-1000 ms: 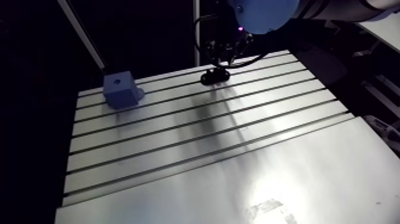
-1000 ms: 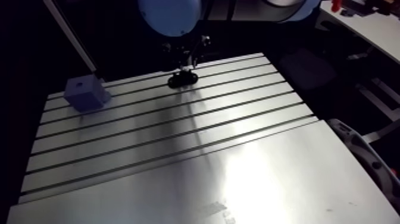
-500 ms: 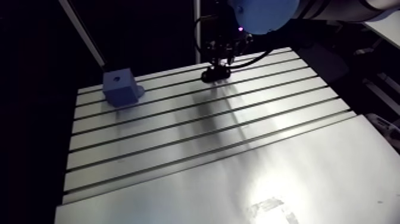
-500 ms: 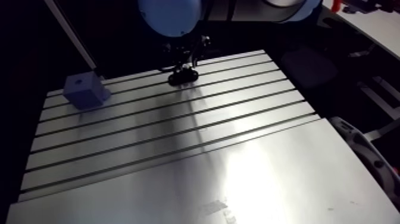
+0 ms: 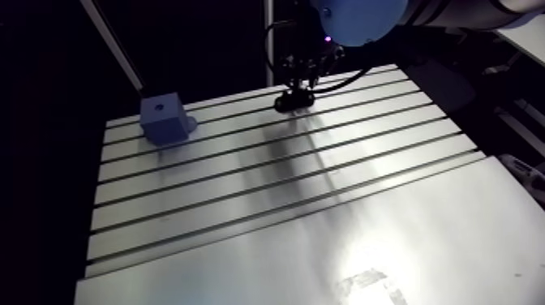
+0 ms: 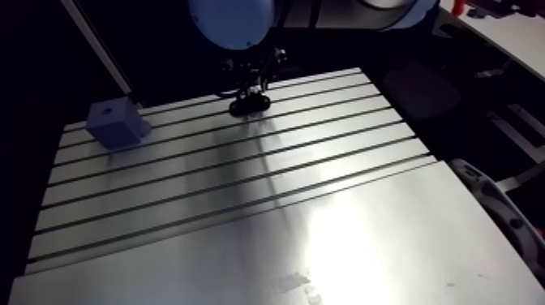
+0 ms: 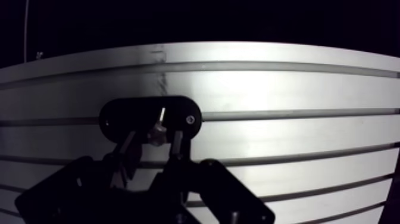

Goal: Pick up the M10 bolt and insert it into the hex recess until seated.

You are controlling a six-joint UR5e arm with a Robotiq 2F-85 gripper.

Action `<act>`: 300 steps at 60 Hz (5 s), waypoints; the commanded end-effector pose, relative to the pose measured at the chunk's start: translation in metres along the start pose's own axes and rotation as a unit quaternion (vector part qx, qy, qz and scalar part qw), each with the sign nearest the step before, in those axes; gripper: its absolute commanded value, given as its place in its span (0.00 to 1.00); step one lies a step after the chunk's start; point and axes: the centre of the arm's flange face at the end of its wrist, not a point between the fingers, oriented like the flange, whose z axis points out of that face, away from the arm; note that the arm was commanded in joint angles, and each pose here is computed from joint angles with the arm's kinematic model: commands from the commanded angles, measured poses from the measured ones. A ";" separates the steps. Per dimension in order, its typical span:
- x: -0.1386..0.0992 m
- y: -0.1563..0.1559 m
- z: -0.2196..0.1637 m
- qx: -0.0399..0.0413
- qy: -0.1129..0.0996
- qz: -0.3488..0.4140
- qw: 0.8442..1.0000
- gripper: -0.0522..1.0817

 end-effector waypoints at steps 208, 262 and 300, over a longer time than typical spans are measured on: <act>0.022 -0.089 -0.180 0.021 -0.033 -0.221 0.974 0.95; 0.042 -0.249 -0.177 0.015 -0.096 -0.283 0.954 0.97; 0.044 -0.282 -0.149 0.013 -0.103 -0.261 0.960 0.98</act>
